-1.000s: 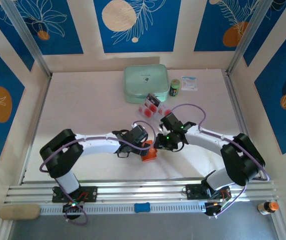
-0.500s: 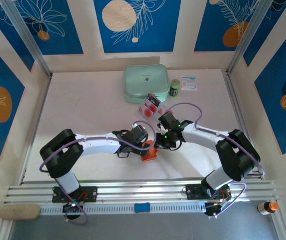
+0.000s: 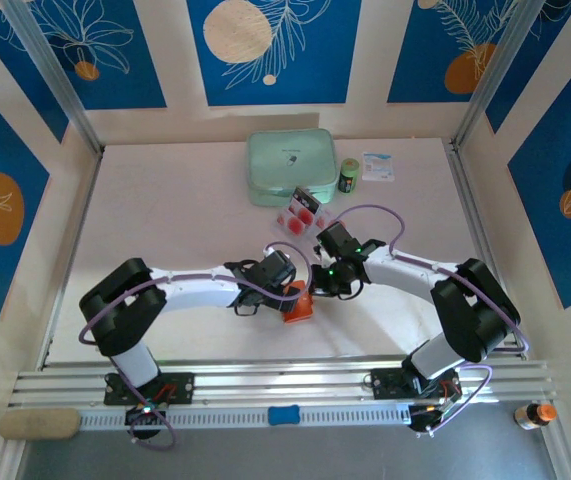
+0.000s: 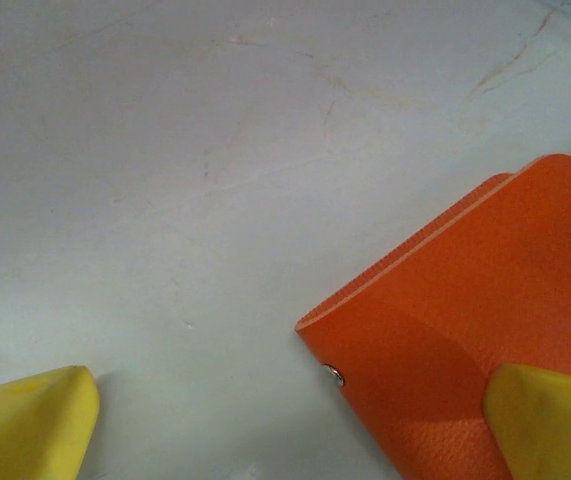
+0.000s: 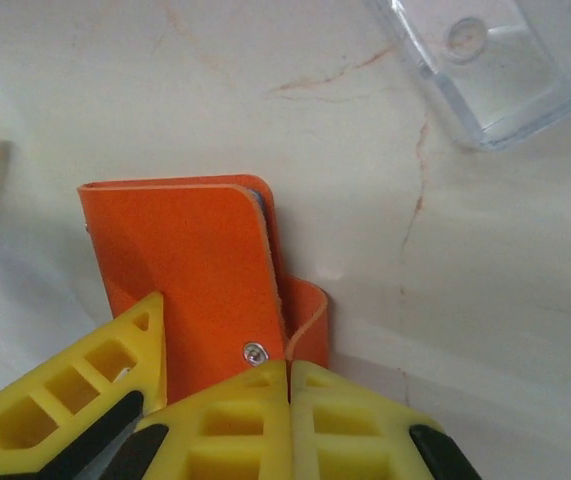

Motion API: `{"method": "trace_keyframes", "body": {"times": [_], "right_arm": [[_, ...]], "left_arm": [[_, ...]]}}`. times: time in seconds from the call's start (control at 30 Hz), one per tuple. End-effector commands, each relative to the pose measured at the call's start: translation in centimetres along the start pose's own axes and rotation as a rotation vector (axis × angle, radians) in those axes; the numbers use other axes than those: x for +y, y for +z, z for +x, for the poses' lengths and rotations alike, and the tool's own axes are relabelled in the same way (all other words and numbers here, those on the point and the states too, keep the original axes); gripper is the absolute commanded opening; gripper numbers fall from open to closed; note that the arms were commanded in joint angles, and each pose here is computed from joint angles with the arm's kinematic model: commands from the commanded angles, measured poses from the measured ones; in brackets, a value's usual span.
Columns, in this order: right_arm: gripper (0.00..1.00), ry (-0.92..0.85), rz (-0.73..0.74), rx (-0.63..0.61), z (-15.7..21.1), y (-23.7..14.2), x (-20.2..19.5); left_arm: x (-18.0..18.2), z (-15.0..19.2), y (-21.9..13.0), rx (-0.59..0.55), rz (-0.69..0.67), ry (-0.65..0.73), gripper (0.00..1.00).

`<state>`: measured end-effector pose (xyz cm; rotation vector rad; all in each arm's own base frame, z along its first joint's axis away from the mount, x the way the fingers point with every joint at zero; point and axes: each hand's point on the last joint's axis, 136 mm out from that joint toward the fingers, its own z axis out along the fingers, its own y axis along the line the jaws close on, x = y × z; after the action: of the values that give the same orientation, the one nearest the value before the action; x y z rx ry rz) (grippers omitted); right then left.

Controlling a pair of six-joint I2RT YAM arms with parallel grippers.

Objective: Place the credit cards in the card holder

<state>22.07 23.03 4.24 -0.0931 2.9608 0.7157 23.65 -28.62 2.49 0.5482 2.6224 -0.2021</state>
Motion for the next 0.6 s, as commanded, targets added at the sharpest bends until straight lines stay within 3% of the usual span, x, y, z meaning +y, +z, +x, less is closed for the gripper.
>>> {"method": "trace_keyframes", "body": {"times": [0.0, 0.57], "right_arm": [[0.0, -0.018, -0.076, -0.001, -0.4, -0.2, 2.1], [0.0, 0.006, -0.04, 0.079, 1.5, 3.0, 1.1]], "left_arm": [[2.4, 4.5, 1.3, 0.137, -0.1, 0.079, 1.0], [2.3, 4.4, 1.2, 0.129, -0.097, 0.075, 1.0]]}}
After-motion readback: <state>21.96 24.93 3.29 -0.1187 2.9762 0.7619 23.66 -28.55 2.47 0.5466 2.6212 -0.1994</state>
